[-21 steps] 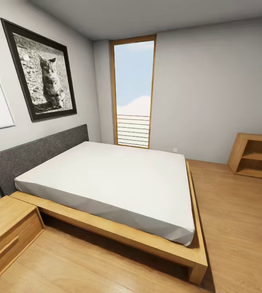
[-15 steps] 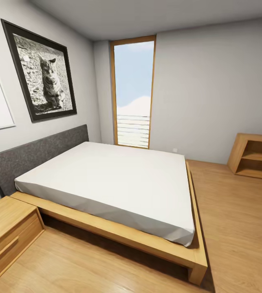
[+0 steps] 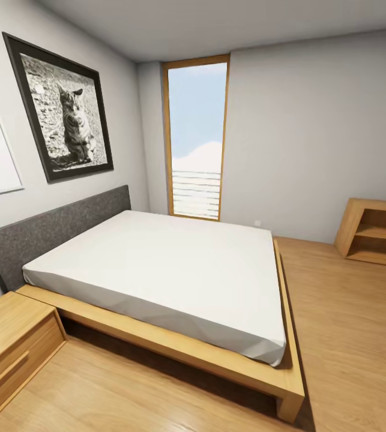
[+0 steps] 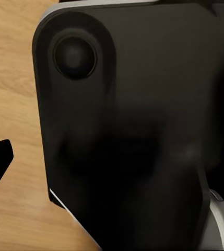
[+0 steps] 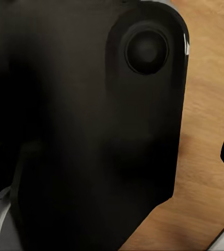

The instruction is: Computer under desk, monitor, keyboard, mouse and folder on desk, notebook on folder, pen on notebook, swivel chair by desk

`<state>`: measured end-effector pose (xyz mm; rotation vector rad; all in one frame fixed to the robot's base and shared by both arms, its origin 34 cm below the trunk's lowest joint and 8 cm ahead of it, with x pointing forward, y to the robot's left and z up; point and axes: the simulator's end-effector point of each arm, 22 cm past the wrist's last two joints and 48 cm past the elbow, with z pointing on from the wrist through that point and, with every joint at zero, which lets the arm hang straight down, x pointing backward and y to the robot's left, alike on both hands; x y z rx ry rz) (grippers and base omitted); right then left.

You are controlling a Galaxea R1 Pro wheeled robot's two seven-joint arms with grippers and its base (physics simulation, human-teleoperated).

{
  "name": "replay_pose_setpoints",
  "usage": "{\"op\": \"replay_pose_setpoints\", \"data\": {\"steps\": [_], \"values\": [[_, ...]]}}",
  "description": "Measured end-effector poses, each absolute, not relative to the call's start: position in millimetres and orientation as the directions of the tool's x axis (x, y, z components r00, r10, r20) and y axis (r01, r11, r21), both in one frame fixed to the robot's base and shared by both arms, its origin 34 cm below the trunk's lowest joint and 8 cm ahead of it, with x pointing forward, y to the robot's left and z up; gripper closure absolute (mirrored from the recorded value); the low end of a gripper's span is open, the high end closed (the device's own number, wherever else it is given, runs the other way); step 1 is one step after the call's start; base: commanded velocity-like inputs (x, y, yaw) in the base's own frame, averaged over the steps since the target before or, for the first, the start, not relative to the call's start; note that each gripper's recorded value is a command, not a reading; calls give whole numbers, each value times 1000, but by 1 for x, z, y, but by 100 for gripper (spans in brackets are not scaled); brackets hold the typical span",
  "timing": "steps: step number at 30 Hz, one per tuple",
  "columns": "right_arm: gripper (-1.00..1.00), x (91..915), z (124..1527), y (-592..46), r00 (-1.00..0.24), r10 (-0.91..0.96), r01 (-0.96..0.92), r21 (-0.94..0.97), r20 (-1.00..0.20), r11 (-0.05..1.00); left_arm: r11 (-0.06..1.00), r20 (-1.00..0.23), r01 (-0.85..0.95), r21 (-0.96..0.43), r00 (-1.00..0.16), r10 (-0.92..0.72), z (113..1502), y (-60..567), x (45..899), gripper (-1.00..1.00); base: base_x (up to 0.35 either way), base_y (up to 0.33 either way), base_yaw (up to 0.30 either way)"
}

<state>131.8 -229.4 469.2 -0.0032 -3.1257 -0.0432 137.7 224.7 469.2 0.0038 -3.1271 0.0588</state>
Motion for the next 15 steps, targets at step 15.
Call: {"op": "replay_pose_setpoints", "data": {"steps": [15], "values": [[-100, 180, 498, -231, -977, -2, -8, 26, -215, 1000, 999, 21, -3, -38, -1000, -2, 492, 225, 135, -100, 0, 0, -20]]}}
